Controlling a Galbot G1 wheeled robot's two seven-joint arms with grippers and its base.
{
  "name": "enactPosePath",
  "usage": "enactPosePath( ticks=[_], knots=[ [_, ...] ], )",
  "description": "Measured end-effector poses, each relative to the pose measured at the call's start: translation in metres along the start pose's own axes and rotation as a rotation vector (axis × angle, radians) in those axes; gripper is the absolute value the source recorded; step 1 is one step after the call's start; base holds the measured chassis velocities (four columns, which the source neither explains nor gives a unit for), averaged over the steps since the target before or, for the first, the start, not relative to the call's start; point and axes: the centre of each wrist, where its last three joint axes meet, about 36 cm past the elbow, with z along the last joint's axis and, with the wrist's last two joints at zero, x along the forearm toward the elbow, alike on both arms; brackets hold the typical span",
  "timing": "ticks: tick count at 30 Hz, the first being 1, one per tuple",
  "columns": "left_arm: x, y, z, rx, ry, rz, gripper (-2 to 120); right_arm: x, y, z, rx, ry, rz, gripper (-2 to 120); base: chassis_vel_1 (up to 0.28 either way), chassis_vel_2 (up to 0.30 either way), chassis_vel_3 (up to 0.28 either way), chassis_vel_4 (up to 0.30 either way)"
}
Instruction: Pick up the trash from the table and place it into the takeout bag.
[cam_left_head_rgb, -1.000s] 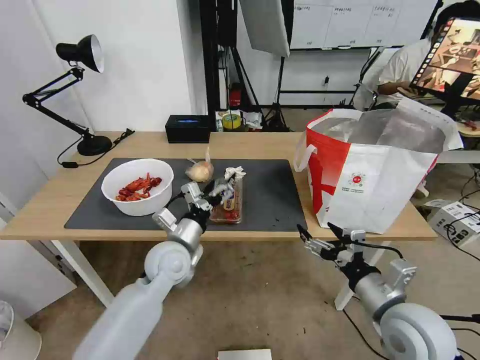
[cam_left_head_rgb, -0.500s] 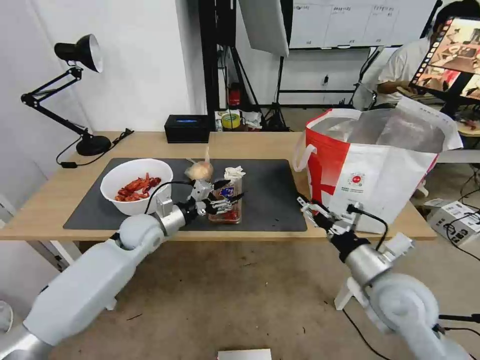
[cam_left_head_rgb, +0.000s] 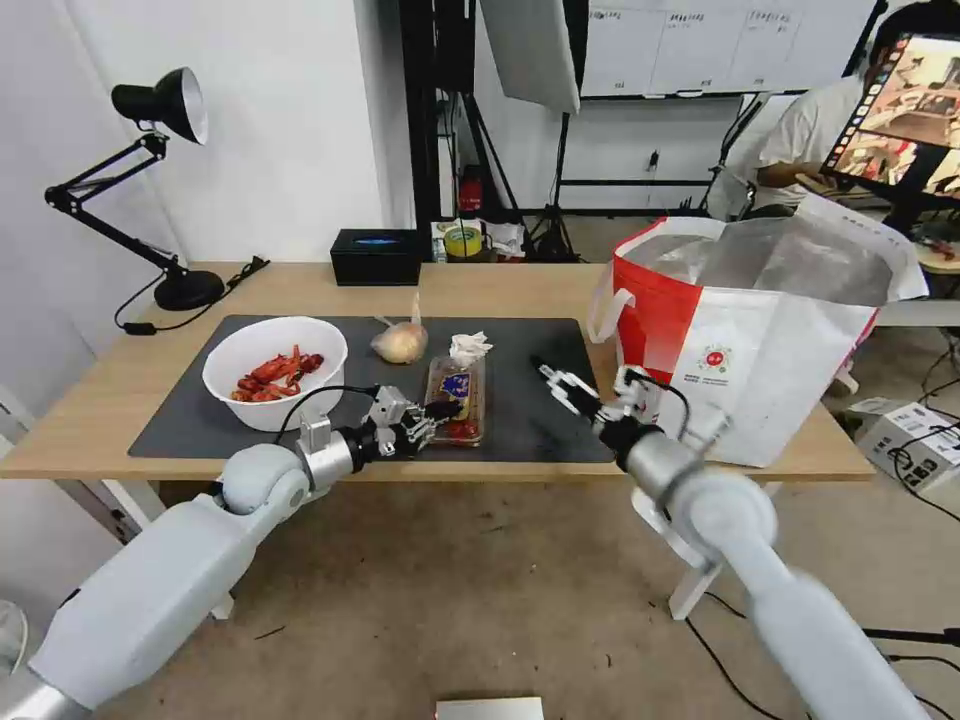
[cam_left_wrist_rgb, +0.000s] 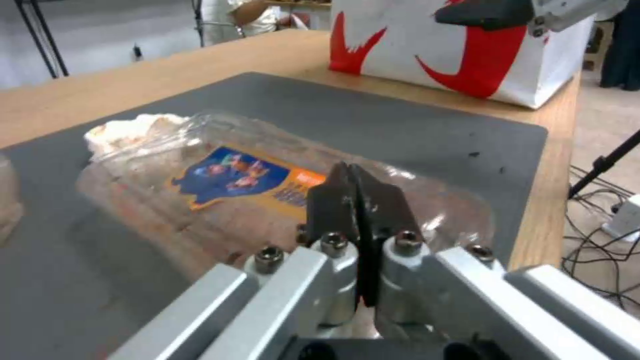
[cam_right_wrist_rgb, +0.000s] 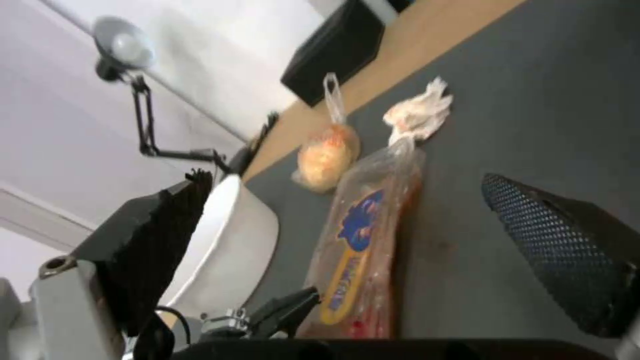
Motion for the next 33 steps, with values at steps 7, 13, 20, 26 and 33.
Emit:
enactPosePath(
  ticks=[7, 13, 20, 26, 33],
  knots=[
    [0.012, 0.001, 0.006, 0.005, -0.003, -0.013, 0, -0.034, 0.017, -0.012, 0.009, 0.135, 0.080, 100, 0.000, 0.000, 0.000, 0.000],
    [0.020, 0.003, 0.006, 0.005, -0.014, -0.005, 0, -0.052, 0.026, -0.027, 0.014, 0.239, 0.096, 100, 0.000, 0.000, 0.000, 0.000],
    [0.020, -0.002, 0.010, 0.019, -0.024, 0.021, 0, -0.085, 0.027, -0.031, -0.002, 0.328, 0.116, 100, 0.000, 0.000, 0.000, 0.000],
    [0.018, -0.003, 0.013, 0.024, -0.031, 0.032, 0, -0.110, 0.032, -0.030, 0.002, 0.362, 0.123, 100, 0.000, 0.000, 0.000, 0.000],
    [0.020, -0.003, 0.015, 0.024, -0.034, 0.038, 0, -0.128, 0.038, -0.031, 0.019, 0.392, 0.130, 100, 0.000, 0.000, 0.000, 0.000]
  ],
)
